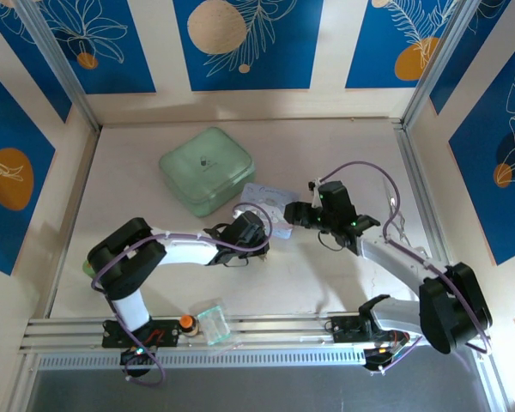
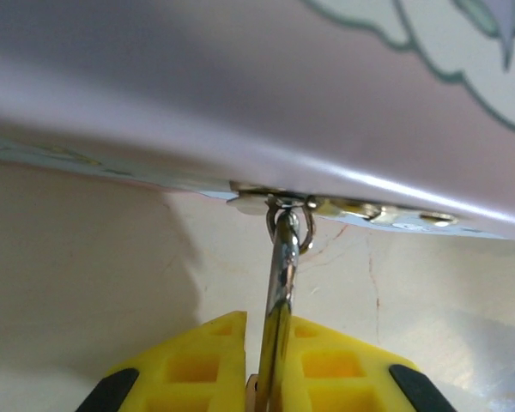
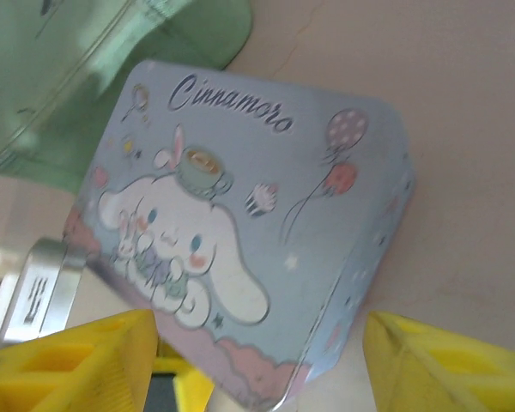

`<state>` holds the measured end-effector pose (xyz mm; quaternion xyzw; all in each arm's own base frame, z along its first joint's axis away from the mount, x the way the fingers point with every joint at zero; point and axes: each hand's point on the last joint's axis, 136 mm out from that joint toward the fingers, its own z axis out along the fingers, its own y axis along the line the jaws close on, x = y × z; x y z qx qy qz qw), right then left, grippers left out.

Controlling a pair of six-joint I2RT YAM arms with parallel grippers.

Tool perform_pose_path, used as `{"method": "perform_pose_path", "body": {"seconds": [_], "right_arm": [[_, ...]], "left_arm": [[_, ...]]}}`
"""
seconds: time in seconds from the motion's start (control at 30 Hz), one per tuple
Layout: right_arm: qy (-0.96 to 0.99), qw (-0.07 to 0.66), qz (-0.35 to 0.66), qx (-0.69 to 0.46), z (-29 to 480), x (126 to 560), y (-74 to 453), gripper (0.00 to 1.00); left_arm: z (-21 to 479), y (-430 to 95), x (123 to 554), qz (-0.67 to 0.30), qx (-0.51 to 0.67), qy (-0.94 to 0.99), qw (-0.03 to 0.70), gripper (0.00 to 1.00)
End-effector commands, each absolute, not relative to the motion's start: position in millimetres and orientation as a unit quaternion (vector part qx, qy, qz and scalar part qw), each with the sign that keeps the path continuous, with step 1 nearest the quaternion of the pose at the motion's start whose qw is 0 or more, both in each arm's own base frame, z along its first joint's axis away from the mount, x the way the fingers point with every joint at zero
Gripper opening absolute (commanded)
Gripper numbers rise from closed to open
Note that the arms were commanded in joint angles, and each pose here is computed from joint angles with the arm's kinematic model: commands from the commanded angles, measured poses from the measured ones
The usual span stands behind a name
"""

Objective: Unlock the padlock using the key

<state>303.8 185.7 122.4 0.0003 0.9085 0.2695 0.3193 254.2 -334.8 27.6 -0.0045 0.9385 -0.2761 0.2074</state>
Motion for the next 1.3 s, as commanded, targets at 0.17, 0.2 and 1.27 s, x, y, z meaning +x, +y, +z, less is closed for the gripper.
{"method": "perform_pose_path", "body": {"seconds": [0.17,0.2,1.27], "right_arm": [[0.937,0.244,0.249,0.004,85.1,307.7,194.8,0.64],[0.939,0.238,0.249,0.005,81.0,307.3,196.1,0.64],[0.944,0.21,0.255,0.018,54.4,299.9,198.0,0.62]], "left_arm": [[-10.9,-295.2,229.7,-0.152,0.024,0.974,0.166,0.2],[-10.4,-294.5,229.5,-0.146,0.027,0.975,0.167,0.2],[4.0,-262.4,228.9,0.059,0.131,0.971,0.193,0.19]]}}
